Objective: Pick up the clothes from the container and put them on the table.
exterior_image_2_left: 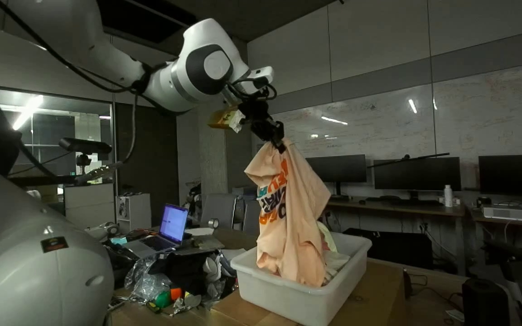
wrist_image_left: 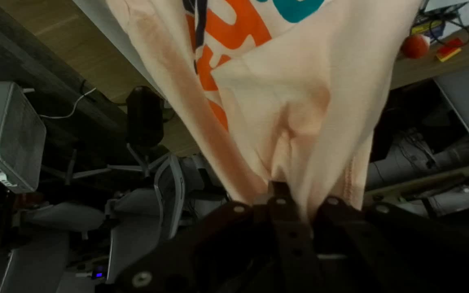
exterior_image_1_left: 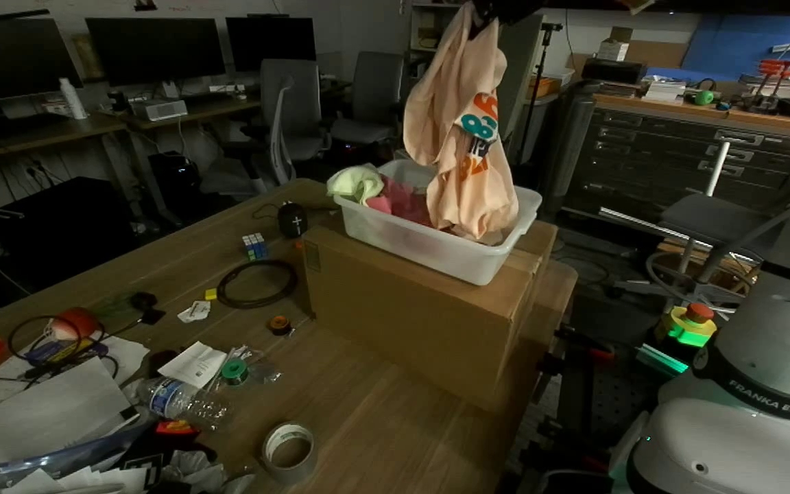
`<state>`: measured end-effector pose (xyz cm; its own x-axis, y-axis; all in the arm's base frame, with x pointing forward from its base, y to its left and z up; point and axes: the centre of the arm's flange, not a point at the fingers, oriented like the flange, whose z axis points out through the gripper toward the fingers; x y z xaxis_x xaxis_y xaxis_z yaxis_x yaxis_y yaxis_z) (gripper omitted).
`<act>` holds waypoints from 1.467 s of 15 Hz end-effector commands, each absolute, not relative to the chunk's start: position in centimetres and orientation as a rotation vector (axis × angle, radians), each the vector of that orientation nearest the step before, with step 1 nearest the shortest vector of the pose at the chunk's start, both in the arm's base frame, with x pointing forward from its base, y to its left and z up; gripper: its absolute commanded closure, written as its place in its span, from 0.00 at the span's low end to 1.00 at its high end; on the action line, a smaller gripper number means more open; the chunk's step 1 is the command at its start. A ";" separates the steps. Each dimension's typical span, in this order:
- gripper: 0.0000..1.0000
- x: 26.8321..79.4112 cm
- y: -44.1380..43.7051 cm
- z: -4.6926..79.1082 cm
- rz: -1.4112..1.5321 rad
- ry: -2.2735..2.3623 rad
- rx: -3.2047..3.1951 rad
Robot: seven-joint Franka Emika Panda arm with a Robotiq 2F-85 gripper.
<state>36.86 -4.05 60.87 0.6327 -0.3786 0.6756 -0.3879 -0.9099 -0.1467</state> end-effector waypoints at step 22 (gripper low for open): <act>0.97 45.6 23.2 53.8 0.136 0.501 3.192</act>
<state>41.31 21.43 51.83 0.9666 0.1822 0.1801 0.1984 -0.9772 -0.0762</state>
